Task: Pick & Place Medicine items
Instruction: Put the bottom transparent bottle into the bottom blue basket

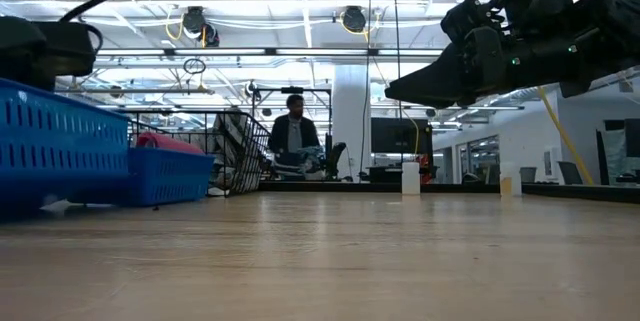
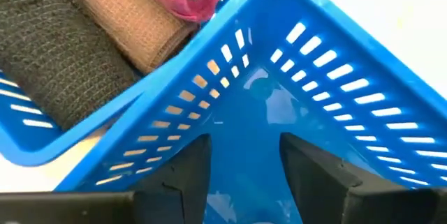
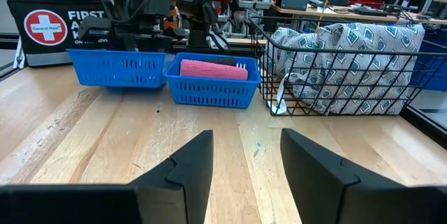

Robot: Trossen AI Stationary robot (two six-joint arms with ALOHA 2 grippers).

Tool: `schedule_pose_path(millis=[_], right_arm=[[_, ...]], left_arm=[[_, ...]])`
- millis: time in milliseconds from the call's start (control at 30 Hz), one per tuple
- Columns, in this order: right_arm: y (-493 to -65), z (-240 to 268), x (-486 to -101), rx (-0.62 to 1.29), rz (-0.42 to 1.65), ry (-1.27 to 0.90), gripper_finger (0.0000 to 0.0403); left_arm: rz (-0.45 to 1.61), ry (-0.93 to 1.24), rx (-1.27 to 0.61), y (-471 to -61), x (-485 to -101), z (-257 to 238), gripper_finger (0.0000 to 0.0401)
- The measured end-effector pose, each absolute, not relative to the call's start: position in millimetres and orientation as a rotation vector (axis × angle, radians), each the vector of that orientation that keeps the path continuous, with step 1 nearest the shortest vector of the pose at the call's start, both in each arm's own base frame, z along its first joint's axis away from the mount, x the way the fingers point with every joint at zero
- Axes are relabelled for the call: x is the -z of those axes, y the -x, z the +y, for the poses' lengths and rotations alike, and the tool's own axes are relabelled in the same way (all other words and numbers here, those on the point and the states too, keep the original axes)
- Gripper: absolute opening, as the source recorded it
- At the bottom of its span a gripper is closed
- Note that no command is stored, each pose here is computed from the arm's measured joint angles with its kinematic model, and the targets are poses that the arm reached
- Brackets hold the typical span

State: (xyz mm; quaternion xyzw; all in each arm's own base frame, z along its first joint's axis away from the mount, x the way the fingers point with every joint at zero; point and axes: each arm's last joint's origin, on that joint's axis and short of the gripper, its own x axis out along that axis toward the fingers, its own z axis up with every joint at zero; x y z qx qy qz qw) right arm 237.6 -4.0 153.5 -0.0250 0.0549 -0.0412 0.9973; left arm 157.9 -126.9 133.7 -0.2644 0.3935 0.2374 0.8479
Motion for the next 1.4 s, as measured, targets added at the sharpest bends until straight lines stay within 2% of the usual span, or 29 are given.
schedule_pose_path(millis=[333,700,1167,1400], right_arm=[[-238,-4,-154,0.082,0.110,0.050,0.0155],[-238,-4,-154,0.083,0.110,0.050,0.0155],[-238,-4,-154,0.082,0.110,0.050,0.0155],[-238,-4,-153,0.082,0.110,0.050,0.0155]], left_arm=[[0.890,0.638,-0.527,-168,-134,-117,0.0177],[0.945,0.655,-0.423,-177,-135,-116,0.0177],[0.939,0.667,-0.404,-178,-136,-117,0.0177],[0.941,0.636,-0.397,-185,-151,-118,0.0177]])
